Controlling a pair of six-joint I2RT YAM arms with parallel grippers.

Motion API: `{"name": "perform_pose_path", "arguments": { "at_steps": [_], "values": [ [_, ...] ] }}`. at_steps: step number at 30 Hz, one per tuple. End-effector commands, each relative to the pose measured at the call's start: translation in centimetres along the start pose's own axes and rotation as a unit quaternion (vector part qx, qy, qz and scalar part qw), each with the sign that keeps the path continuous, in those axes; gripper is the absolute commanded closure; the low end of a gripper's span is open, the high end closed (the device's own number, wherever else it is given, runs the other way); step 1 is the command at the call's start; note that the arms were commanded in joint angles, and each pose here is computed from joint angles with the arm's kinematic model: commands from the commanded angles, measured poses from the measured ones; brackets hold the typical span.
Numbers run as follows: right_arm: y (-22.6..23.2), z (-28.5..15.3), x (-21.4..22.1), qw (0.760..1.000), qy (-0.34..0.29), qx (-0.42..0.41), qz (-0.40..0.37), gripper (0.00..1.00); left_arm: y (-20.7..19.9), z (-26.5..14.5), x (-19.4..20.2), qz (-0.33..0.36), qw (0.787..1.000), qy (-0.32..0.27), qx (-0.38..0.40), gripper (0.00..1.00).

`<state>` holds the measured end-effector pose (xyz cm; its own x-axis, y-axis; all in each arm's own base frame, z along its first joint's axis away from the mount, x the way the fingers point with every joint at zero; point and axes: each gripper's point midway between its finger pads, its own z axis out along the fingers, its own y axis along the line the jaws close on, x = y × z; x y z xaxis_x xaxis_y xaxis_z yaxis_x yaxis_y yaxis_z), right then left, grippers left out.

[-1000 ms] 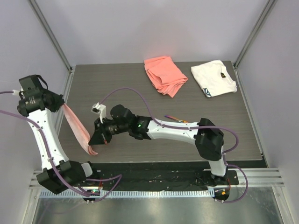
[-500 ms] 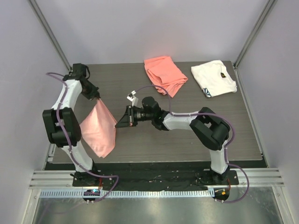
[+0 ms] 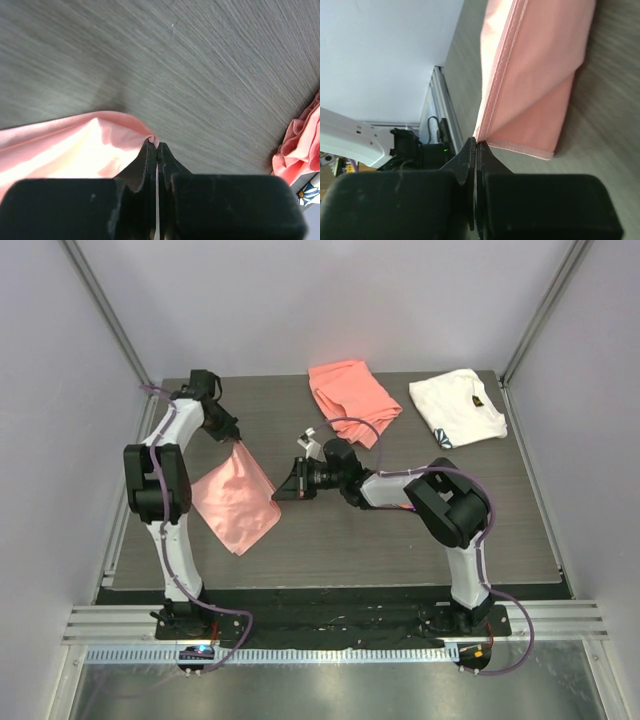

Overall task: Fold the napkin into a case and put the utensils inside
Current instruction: Turn over the upper triangle folded napkin at the center of the board.

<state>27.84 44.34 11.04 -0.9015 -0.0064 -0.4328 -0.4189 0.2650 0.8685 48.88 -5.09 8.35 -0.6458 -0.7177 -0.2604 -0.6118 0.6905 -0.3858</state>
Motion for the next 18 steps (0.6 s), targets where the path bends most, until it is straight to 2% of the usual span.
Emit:
{"name": "perform_pose_path", "arguments": {
  "at_steps": [1,2,8,9,11,13,14,15,16,17,18],
  "values": [
    [-1.1,-1.3,0.5,0.999,0.041,0.009,-0.028,0.99,-4.2,0.2,-6.1,-0.009,0.992,-0.096,0.078,1.00],
    [-1.7,-1.4,-0.6,0.998,0.034,0.019,-0.055,0.99,-5.4,0.6,-4.9,0.002,0.992,-0.090,0.087,1.00],
    [-6.7,-2.5,-2.4,0.992,0.052,0.104,-0.052,0.90,-8.5,2.2,-5.0,0.006,0.988,-0.084,0.130,1.00],
    [-7.5,-2.9,-3.3,0.991,0.046,0.112,-0.063,0.86,-8.9,2.5,-5.1,0.007,0.987,-0.083,0.135,1.00],
    [-9.0,-3.3,-4.7,0.987,0.041,0.139,-0.068,0.75,-9.8,3.1,-5.8,0.013,0.986,-0.088,0.143,0.91],
    [-11.1,-4.3,-6.6,0.981,0.029,0.173,-0.083,0.66,-11.2,3.2,-6.3,0.033,0.982,-0.099,0.155,0.72],
    [-11.6,-4.9,-7.5,0.976,0.022,0.197,-0.087,0.55,-11.2,3.0,-6.5,0.037,0.983,-0.099,0.148,0.62],
    [-12.2,-5.7,-8.6,0.972,0.018,0.211,-0.103,0.52,-11.8,2.5,-6.8,0.044,0.982,-0.101,0.151,0.54],
    [-12.1,-6.0,-9.3,0.969,0.017,0.222,-0.111,0.51,-13.3,0.8,-7.8,0.064,0.976,-0.118,0.169,0.51],
    [-11.7,-6.3,-10.3,0.964,0.018,0.236,-0.119,0.48,-13.6,0.0,-8.1,0.070,0.975,-0.122,0.169,0.39],
    [-12.2,-6.9,-11.3,0.956,0.010,0.264,-0.131,0.44,-13.9,-1.0,-8.0,0.074,0.975,-0.120,0.172,0.01]
  ]
}}
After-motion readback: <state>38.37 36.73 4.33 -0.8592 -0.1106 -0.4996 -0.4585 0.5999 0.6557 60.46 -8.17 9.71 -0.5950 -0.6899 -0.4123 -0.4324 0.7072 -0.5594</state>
